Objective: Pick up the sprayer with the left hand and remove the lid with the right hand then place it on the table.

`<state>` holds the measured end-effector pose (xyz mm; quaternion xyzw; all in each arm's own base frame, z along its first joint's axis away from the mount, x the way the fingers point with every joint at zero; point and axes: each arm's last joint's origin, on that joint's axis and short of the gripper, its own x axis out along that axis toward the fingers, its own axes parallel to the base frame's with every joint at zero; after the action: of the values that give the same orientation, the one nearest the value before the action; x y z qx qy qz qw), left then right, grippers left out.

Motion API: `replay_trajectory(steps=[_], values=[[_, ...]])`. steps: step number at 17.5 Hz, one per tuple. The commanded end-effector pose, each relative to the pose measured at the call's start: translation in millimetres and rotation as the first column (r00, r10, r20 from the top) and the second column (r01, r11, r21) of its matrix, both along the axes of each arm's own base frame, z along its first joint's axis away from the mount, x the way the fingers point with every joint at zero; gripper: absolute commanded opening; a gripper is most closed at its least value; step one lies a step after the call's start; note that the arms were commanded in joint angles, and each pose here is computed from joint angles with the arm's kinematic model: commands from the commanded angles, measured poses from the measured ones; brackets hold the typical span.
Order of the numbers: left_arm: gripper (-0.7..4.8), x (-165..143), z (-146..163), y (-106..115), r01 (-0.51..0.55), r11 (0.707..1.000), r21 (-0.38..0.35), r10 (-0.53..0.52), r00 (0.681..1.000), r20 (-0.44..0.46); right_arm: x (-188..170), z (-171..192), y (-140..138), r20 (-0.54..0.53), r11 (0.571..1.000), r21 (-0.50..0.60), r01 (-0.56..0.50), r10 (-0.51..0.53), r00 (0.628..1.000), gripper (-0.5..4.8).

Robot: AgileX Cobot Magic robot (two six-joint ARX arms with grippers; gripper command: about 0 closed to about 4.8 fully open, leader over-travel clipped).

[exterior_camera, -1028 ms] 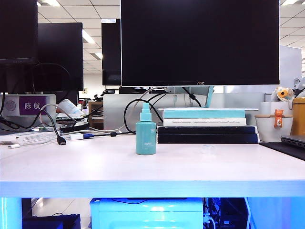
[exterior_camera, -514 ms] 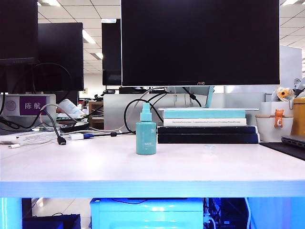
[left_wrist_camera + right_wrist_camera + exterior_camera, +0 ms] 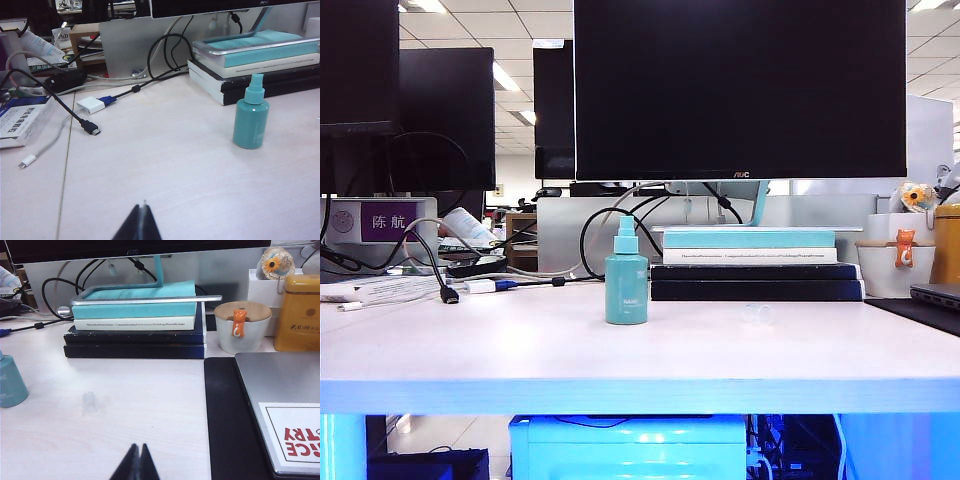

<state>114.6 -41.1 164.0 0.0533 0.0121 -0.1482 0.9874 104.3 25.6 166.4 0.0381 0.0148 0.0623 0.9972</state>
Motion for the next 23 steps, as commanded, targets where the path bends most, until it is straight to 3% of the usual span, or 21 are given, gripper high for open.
replay_trajectory(steps=[1, 5, 6, 8, 14, 16, 19, 21, 23], values=[[-0.04, 0.1, 1.3, 0.1, -0.004, 1.000, -0.007, 0.004, 1.000, 0.010, 0.1, 0.1, 0.1, 0.010, 1.000, 0.006, -0.001, 0.001, 1.000, -0.05], [-0.04, -2.7, 2.1, 1.1, -0.003, 1.000, -0.009, 0.003, 1.000, 0.016, 0.1, 0.1, 0.1, 0.010, 1.000, 0.006, -0.002, 0.001, 1.000, -0.05], [-0.04, -8.0, -4.8, 2.9, 0.002, 1.000, 0.016, -0.002, 0.999, -0.051, -0.7, -2.3, -0.8, -0.009, 1.000, 0.000, 0.005, -0.005, 1.000, -0.05], [-0.04, -11.2, -9.5, 5.4, 0.009, 1.000, 0.029, -0.007, 0.995, -0.095, -3.5, -4.2, -3.1, -0.023, 1.000, -0.004, 0.018, -0.018, 1.000, -0.05], [-0.04, -12.8, 0.0, 23.2, -0.021, 1.000, -0.006, 0.021, 0.999, -0.031, -8.4, -5.4, -11.5, -0.018, 0.996, -0.002, 0.088, -0.088, 0.996, -0.05], [-0.04, -14.9, 0.9, 35.2, -0.095, 0.995, -0.012, 0.094, 0.995, -0.014, -7.8, -5.4, -15.8, -0.018, 0.993, -0.001, 0.119, -0.119, 0.993, -0.05], [-0.04, -17.5, 2.3, 45.9, -0.203, 0.979, -0.015, 0.203, 0.979, 0.014, -7.8, -7.3, -15.2, -0.036, 0.997, -0.004, 0.080, -0.080, 0.996, -0.05], [-0.04, -18.2, 1.0, 47.9, -0.224, 0.974, -0.015, 0.224, 0.974, 0.015, -8.3, -10.7, -12.8, -0.071, 1.000, -0.003, -0.003, 0.003, 0.997, -0.05], [-0.04, -18.0, -2.8, 47.9, -0.224, 0.975, -0.013, 0.224, 0.975, -0.006, -8.3, -11.2, -12.7, -0.077, 1.000, -0.003, -0.008, 0.008, 0.997, -0.05]])
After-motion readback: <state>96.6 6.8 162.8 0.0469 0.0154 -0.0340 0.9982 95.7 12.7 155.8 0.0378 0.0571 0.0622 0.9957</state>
